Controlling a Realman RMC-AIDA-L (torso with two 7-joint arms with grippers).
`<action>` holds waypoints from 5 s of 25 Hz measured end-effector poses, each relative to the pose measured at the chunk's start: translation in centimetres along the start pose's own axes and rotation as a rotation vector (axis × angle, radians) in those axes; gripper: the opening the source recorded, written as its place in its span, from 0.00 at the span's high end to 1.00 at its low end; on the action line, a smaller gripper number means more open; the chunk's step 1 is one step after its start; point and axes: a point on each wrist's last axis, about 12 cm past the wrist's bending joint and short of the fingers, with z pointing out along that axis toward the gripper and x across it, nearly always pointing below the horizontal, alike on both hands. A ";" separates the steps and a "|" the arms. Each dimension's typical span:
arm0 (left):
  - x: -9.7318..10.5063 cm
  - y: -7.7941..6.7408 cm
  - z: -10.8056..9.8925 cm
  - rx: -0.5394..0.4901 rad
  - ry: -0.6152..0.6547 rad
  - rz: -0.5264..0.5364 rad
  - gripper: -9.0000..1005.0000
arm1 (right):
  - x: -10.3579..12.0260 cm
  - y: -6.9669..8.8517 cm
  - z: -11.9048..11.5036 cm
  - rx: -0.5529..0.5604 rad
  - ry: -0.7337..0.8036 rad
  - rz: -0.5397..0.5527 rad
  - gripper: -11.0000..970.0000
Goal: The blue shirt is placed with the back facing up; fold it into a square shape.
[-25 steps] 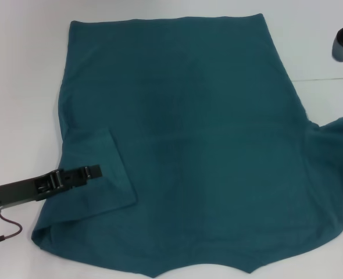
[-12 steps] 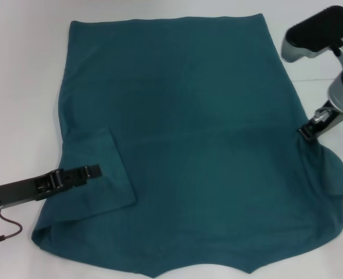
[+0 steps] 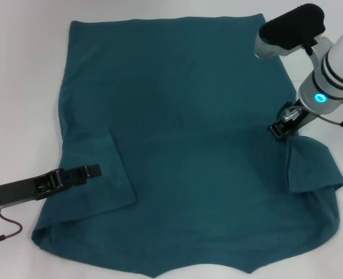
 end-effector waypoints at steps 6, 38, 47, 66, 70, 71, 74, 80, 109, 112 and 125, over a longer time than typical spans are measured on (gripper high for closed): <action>-0.1 0.0 0.0 0.000 -0.004 0.000 0.37 | 0.3 0.9 0.8 -0.021 0.033 0.012 0.98; 0.0 0.1 0.1 -0.012 -0.003 0.001 0.37 | 0.6 -1.2 2.2 -0.020 -0.108 0.275 0.96; 0.1 0.1 0.1 -0.013 -0.002 0.001 0.37 | 0.4 -1.5 2.3 -0.015 -0.136 0.299 0.96; 0.0 0.2 0.1 -0.021 -0.004 0.001 0.37 | 0.2 -0.2 2.3 -0.108 -0.139 0.273 0.94; 0.0 0.2 0.1 -0.021 -0.004 0.001 0.37 | 0.4 -0.8 2.3 -0.109 -0.148 0.304 0.92; 0.0 0.2 0.1 -0.021 -0.004 0.001 0.37 | 0.4 -0.9 2.2 -0.109 -0.150 0.310 0.91; 0.0 0.2 0.1 -0.021 -0.004 0.002 0.37 | 0.6 -1.2 2.3 -0.108 -0.148 0.319 0.86; 0.0 0.2 0.1 -0.021 -0.004 0.002 0.37 | 0.6 -1.5 2.2 -0.112 -0.152 0.323 0.67; 1.0 1.1 -4.1 -0.057 0.044 -0.300 0.37 | 5.4 -4.4 -2.3 -0.683 -0.307 0.381 0.29; 1.7 1.7 -5.4 -0.083 0.020 -0.363 0.37 | 5.8 -4.6 -2.2 -0.682 -0.305 0.384 0.29; 2.7 3.5 -7.0 -0.204 0.005 -0.454 0.37 | 5.9 -4.6 -2.0 -0.681 -0.309 0.375 0.29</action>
